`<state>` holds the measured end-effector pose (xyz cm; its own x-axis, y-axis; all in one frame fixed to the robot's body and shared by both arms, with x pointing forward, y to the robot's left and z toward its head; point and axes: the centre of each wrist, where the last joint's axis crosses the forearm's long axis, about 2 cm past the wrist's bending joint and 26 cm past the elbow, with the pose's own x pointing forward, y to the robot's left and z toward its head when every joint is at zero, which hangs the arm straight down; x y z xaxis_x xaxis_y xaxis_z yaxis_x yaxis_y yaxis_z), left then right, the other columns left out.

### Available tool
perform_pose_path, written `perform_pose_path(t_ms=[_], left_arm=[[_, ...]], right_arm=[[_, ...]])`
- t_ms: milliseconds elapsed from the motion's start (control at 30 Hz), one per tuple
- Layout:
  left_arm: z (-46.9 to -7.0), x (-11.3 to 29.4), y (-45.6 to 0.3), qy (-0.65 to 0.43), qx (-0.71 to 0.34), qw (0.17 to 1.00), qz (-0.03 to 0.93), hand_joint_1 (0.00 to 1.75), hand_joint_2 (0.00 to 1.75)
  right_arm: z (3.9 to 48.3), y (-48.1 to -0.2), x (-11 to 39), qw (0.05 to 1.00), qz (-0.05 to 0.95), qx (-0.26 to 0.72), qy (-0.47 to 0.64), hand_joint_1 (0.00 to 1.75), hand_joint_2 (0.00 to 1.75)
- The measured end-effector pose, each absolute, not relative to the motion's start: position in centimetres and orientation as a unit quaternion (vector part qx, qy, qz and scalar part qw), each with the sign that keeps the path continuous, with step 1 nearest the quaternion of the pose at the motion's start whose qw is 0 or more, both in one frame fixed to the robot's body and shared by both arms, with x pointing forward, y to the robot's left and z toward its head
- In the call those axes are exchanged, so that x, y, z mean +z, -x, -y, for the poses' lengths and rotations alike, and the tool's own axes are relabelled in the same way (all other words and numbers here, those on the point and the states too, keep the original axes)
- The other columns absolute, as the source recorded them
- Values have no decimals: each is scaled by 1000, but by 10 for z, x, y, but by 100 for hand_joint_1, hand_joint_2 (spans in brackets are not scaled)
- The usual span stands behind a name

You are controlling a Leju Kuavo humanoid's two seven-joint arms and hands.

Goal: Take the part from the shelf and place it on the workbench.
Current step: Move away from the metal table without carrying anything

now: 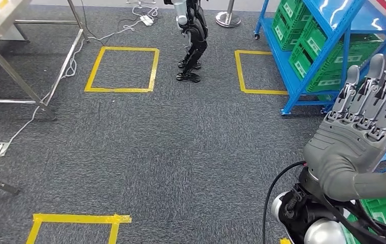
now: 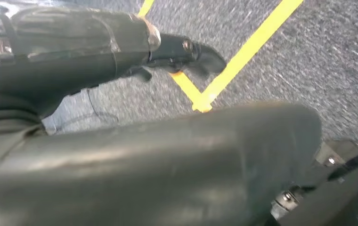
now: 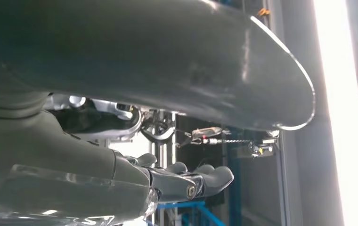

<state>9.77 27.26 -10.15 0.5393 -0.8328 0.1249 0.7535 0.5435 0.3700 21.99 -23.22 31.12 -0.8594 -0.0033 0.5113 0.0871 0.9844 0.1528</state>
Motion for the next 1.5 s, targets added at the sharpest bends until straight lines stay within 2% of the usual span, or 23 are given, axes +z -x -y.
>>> perform_pose_path(t_ms=[1500], left_arm=[[-264,-101,-97,-112,-497,847,152,0,0]], right_arm=[[224,-226,311,258,963,-73,14,0,0]])
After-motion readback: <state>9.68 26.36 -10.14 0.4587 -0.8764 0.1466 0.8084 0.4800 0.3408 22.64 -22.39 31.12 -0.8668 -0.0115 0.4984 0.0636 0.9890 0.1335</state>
